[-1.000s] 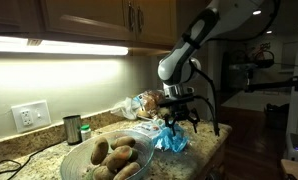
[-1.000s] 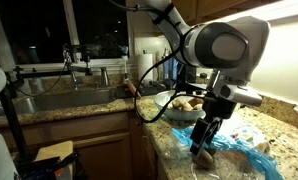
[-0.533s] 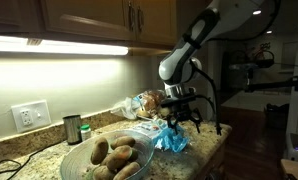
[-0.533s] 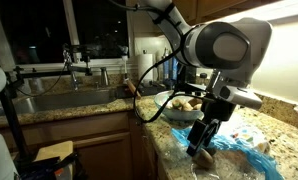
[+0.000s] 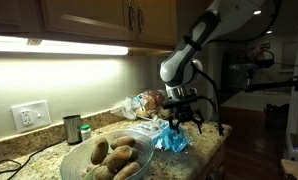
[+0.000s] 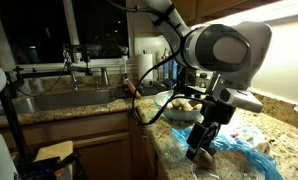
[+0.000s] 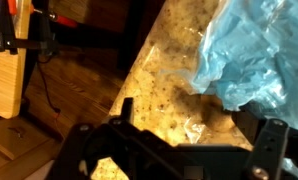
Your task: Pick up a potato from the packaging and put it in the bowl
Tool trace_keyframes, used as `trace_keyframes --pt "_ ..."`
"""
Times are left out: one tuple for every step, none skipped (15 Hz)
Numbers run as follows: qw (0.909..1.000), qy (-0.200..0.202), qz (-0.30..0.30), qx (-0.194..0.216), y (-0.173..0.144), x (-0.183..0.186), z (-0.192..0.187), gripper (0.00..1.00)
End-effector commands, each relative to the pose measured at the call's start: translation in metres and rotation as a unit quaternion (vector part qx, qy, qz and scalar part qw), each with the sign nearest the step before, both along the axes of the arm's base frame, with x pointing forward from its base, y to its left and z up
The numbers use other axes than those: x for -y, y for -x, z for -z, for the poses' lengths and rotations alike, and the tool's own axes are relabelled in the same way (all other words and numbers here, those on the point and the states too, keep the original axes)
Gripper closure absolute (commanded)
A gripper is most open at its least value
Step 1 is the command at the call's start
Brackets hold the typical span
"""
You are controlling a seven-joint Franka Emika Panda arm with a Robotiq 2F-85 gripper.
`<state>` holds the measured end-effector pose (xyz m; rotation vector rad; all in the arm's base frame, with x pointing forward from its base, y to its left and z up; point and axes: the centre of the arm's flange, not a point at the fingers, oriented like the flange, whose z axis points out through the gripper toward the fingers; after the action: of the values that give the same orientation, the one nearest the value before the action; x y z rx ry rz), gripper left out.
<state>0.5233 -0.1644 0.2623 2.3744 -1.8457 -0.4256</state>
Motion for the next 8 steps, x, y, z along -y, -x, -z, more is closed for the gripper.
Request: trace_keyframes --pt "0.9999 0.012 0.001 0.001 0.0069 -0.0021 0.0023 0.0" --pt "0.9999 0.011 0.0 0.003 0.0064 -0.0024 0.0026 0.0" --pt "0.9999 0.011 -0.001 0.003 0.0058 -0.0028 0.0032 0.0" --pt "0.9999 0.011 -0.002 0.005 0.005 -0.0032 0.0041 0.0" --pt "0.9999 0.012 -0.003 0.007 0.0042 -0.0034 0.005 0.0" --pt "0.9999 0.014 -0.004 0.009 0.003 -0.0031 0.0061 0.0" --pt "0.9998 0.016 -0.004 0.011 0.0015 -0.0025 0.007 0.0" --pt "0.9997 0.018 -0.007 0.015 -0.0001 -0.002 0.0087 0.0"
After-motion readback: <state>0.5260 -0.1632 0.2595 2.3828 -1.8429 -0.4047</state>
